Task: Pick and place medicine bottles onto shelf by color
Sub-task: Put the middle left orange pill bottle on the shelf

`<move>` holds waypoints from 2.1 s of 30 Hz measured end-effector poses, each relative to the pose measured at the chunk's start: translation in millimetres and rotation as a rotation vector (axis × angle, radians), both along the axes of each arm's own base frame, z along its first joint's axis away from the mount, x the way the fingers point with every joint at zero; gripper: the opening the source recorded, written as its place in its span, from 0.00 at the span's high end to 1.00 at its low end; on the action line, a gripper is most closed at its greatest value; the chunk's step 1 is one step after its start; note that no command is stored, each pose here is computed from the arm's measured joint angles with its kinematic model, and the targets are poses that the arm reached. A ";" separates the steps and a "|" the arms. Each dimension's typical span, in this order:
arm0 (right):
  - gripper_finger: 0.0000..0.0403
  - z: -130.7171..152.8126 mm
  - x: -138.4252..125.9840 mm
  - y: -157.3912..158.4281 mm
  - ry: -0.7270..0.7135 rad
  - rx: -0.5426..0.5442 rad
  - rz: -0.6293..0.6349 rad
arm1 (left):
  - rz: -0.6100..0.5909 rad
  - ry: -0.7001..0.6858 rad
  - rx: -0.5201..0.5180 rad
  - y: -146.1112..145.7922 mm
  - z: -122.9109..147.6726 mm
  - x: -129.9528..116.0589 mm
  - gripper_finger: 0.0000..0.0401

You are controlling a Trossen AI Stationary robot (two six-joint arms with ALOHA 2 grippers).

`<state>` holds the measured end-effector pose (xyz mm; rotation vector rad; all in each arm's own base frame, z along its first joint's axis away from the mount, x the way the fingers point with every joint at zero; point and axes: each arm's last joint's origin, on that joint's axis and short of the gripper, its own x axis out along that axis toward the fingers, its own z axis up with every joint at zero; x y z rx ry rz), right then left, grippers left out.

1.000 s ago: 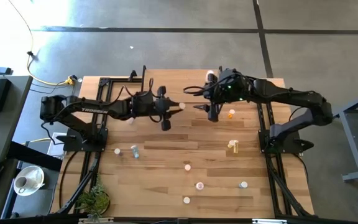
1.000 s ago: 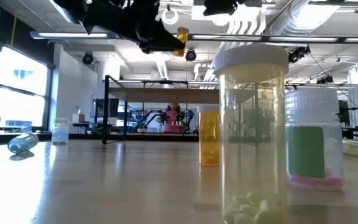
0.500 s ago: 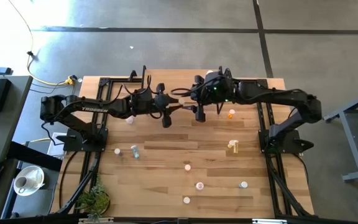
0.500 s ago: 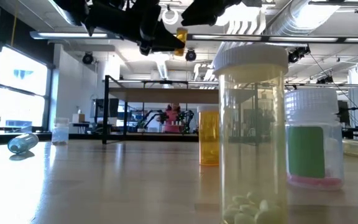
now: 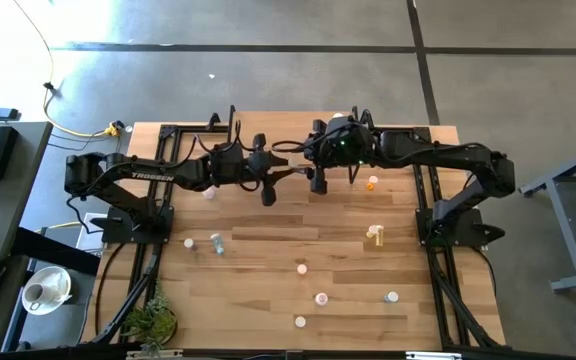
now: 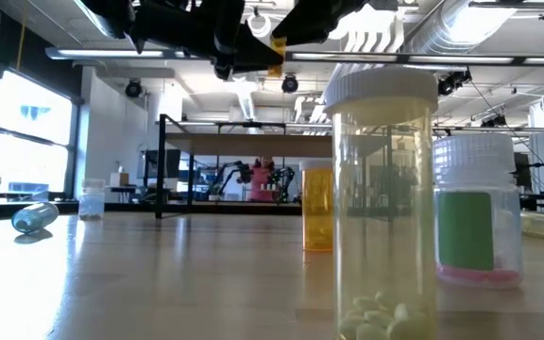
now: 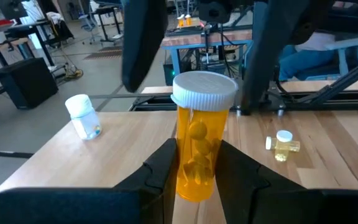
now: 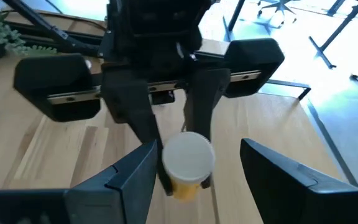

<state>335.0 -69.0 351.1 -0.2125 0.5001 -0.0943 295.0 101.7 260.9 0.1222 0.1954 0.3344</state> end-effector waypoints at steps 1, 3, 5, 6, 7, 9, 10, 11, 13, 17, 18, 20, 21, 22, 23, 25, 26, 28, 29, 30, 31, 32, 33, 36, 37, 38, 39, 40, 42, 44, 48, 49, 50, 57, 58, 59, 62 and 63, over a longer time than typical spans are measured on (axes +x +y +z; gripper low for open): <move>0.45 -0.1 -0.1 -0.4 0.002 -0.006 -0.011 | 0.000 -0.003 0.004 0.1 0.4 0.0 0.80; 0.46 -0.1 -0.1 -0.4 0.003 -0.006 -0.013 | -0.003 -0.010 0.024 0.2 1.6 0.2 0.80; 0.48 0.3 0.1 -0.4 -0.002 -0.007 -0.013 | 0.004 -0.010 0.042 0.6 2.3 0.2 0.80; 0.49 0.4 0.1 -0.4 -0.004 -0.003 -0.015 | 0.010 -0.007 0.050 1.3 2.3 -0.1 0.80; 0.51 0.3 0.1 -0.4 -0.004 0.000 -0.016 | 0.012 -0.006 0.052 1.7 2.3 -0.2 0.80; 0.55 0.3 0.1 -0.4 -0.004 0.002 -0.018 | 0.013 -0.006 0.052 1.8 2.3 -0.2 0.80; 0.57 0.3 0.1 -0.4 -0.004 0.002 -0.017 | 0.012 -0.007 0.051 1.7 2.3 -0.2 0.80; 0.59 0.3 0.1 -0.4 -0.004 0.002 -0.017 | 0.012 -0.007 0.051 1.7 2.3 -0.2 0.80; 0.63 0.2 0.1 -0.4 -0.003 0.002 -0.014 | 0.010 -0.008 0.051 1.7 2.4 -0.2 0.80; 0.71 -0.6 0.2 -0.3 0.003 0.003 -0.012 | 0.010 -0.008 0.049 1.5 2.3 -0.1 0.80; 0.72 -0.7 0.2 -0.3 0.003 0.003 -0.012 | 0.011 -0.010 0.044 1.5 2.3 -0.1 0.80; 0.74 -0.8 0.1 -0.3 0.005 0.004 -0.012 | 0.011 -0.010 0.042 1.5 2.3 -0.1 0.79; 0.74 -1.0 0.1 -0.3 0.006 0.004 -0.012 | 0.011 -0.010 0.042 1.5 2.3 -0.1 0.78; 0.74 -1.0 0.1 -0.3 0.007 0.004 -0.012 | 0.011 -0.010 0.043 1.5 2.3 -0.1 0.78; 0.74 -1.0 0.0 -0.3 0.008 0.004 -0.012 | 0.011 -0.011 0.042 1.5 2.4 -0.1 0.77; 0.74 -1.1 0.0 -0.3 0.009 0.004 -0.012 | 0.011 -0.013 0.044 1.5 2.6 -0.1 0.75; 0.74 -1.2 -0.1 -0.3 0.009 0.005 -0.013 | 0.012 -0.013 0.044 1.5 2.6 -0.1 0.75; 0.74 -1.4 -0.1 -0.3 0.011 0.008 -0.014 | 0.013 -0.013 0.044 1.5 2.6 -0.1 0.73; 0.74 -1.4 -0.1 -0.3 0.011 0.009 -0.014 | 0.014 -0.014 0.042 1.5 2.7 -0.1 0.73; 0.74 -1.4 -0.1 -0.3 0.010 0.009 -0.015 | 0.015 -0.018 0.035 1.6 2.8 -0.1 0.72; 0.74 -1.7 -0.3 -0.4 0.014 0.011 -0.017 | 0.016 -0.026 0.030 1.6 3.3 0.0 0.72; 0.74 -2.1 -0.5 -0.3 0.018 0.012 -0.017 | 0.017 -0.032 0.027 1.6 3.8 0.0 0.71; 0.74 -2.6 -0.5 -0.3 0.022 0.013 -0.017 | 0.017 -0.039 0.026 1.6 4.4 0.1 0.70; 0.74 -2.6 -0.4 -0.4 0.022 0.013 -0.017 | 0.018 -0.038 0.025 1.5 4.4 0.1 0.67; 0.74 -2.4 -0.2 -0.4 0.019 0.012 -0.017 | 0.018 -0.037 0.025 1.5 4.2 0.1 0.65; 0.74 -2.4 -0.2 -0.4 0.019 0.012 -0.017 | 0.018 -0.034 0.024 1.5 3.9 0.0 0.64; 0.74 -2.3 -0.2 -0.4 0.018 0.012 -0.017 | 0.021 -0.029 0.023 1.5 3.4 -0.1 0.62; 0.74 -2.3 -0.2 -0.5 0.018 0.012 -0.018 | 0.029 -0.024 0.023 1.8 3.0 -0.3 0.60; 0.74 -2.3 -0.3 -1.1 0.018 0.011 -0.023 | 0.069 -0.011 0.025 2.4 4.3 -3.0 0.57; 0.74 -1.1 0.1 -2.3 0.007 -0.007 -0.051 | 0.113 -0.002 0.051 3.3 9.8 -8.8 0.55; 0.74 -0.3 -0.2 -5.9 0.004 -0.036 -0.100 | 0.139 0.041 0.073 1.7 18.7 -21.6 0.53; 0.74 0.8 0.1 -7.3 -0.009 -0.039 -0.105 | 0.140 0.041 0.075 0.7 22.3 -25.3 0.53; 0.74 2.3 0.3 -9.5 -0.025 -0.042 -0.113 | 0.138 0.034 0.077 -0.5 26.0 -28.5 0.53; 0.74 26.5 -5.8 -31.3 -0.092 -0.059 -0.180 | 0.143 0.071 0.064 -6.4 43.1 -56.2 0.52; 0.74 30.7 -7.3 -35.0 -0.099 -0.061 -0.191 | 0.148 0.086 0.059 -6.6 43.8 -60.5 0.52; 0.74 35.4 -9.0 -38.6 -0.108 -0.065 -0.203 | 0.152 0.088 0.059 -6.8 45.7 -64.1 0.52; 0.74 51.6 -15.1 -49.6 -0.140 -0.074 -0.238 | 0.158 0.100 0.054 -8.6 49.4 -72.9 0.52; 0.74 56.5 -17.5 -52.8 -0.144 -0.073 -0.244 | 0.158 0.104 0.051 -9.0 50.3 -75.5 0.52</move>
